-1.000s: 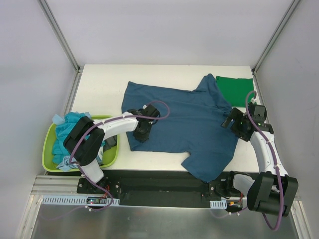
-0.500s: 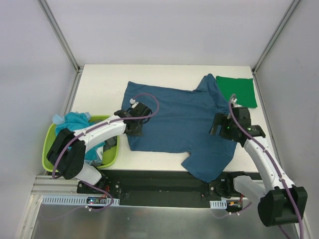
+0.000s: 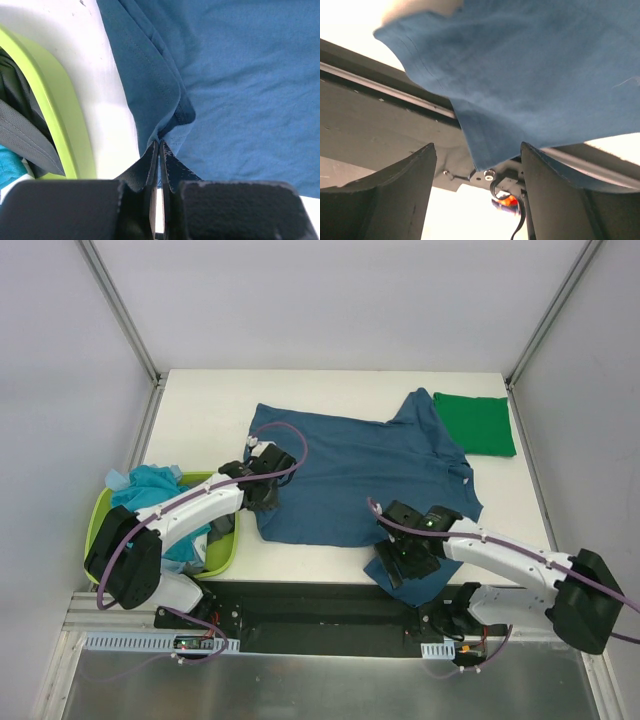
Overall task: Fold and stack the t-shirts
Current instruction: Grap the side of the flattened tshirt closest away from the robot with both arms
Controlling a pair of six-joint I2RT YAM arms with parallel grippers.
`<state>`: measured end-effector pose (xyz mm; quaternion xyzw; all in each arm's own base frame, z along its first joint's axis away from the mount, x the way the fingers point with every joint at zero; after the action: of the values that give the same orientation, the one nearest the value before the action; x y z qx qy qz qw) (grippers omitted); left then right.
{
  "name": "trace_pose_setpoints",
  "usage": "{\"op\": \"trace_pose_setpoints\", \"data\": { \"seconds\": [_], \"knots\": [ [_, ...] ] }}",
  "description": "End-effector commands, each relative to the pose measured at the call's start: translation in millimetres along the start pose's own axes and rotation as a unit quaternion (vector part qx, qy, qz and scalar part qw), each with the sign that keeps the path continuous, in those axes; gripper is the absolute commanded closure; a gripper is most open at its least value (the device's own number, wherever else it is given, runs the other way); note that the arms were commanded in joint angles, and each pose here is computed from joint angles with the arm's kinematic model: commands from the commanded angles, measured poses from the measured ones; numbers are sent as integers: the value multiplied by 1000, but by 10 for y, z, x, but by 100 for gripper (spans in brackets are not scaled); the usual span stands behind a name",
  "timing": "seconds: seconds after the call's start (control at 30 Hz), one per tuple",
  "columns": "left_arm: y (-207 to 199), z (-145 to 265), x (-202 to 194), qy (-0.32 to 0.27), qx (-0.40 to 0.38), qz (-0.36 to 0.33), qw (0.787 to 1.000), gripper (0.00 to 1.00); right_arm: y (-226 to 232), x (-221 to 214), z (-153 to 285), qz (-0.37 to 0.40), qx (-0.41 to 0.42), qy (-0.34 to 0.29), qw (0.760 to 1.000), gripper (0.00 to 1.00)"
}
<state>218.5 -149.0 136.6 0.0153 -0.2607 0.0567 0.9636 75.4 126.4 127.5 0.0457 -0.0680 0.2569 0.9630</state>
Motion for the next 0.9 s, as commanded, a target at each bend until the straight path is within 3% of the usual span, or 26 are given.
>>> {"op": "trace_pose_setpoints", "data": {
  "seconds": [0.0,0.47,0.6,0.7,0.87],
  "knots": [
    [71,55,43,-18,5,13,1000,100,-2,-302,-63,-25,-11,104,994,31],
    [91,33,57,-20,13,12,1000,100,85,-449,-300,5,13,185,983,53],
    [112,39,67,-22,14,16,1000,100,64,-401,-294,-6,-18,183,983,74],
    [123,50,86,-25,13,21,999,100,14,-347,-257,-11,-51,169,984,100],
    [170,78,134,-29,9,44,999,100,-43,-211,-61,-10,-73,115,991,100]
  ]
}}
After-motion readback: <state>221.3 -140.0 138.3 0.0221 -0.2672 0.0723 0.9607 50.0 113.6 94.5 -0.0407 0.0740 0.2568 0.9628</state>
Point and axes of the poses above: each gripper's point midway between its finger pads, its own z axis back along the fingers, its own y axis along the line the jaws close on, x = y × z, the point moved 7 cm from there along z, back along the fingers, and after that the axes turned 4 degrees about z, right-handed, at the moved point
